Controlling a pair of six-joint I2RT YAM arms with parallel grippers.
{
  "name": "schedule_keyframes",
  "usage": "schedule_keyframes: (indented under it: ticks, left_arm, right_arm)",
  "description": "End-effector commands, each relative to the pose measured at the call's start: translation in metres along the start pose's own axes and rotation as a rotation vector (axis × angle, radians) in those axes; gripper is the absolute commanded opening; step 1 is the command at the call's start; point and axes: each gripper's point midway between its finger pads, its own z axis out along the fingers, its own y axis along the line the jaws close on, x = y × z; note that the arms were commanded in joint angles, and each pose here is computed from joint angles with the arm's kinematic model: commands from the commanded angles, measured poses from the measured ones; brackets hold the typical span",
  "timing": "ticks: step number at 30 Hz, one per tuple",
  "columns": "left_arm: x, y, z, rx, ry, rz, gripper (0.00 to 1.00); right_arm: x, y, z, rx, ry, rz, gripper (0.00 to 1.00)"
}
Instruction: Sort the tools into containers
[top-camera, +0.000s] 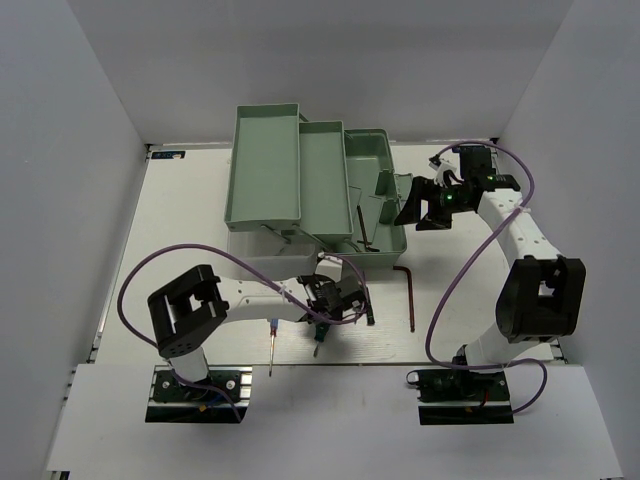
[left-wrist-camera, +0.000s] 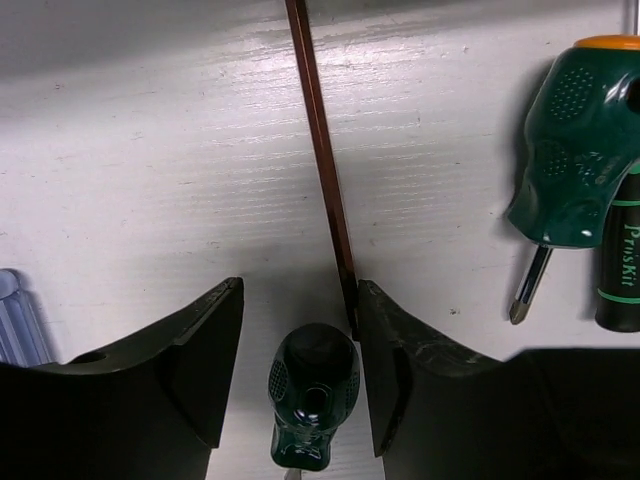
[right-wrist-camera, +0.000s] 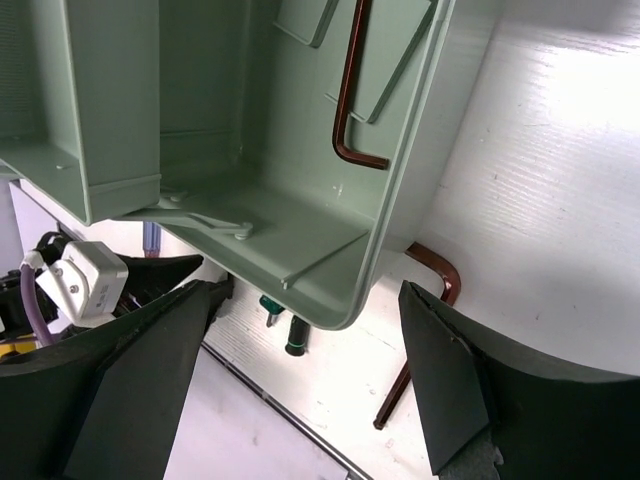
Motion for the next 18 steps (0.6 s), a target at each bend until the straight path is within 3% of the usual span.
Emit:
schedule_keyframes:
  ticks: [1, 10, 18]
  left_arm:
    - [-0.010, 0.002, 0.000, -0.010, -0.035, -0.041, 0.60]
    - [-0.017, -0.010, 0.016, 0.024, -0.057, -0.031, 0.59]
    - [0.016, 0.009, 0.037, -0.026, 0.007, 0.011, 0.36]
  right_arm:
    - [-0.006, 0.011, -0.011, -0.026, -0.044, -0.038, 0.83]
    - [0.010, 0.005, -0.008, -0.024, -0.016, -0.015, 0.83]
    - [0.013, 0.000, -0.010, -0.023, -0.018, 0.002, 0.83]
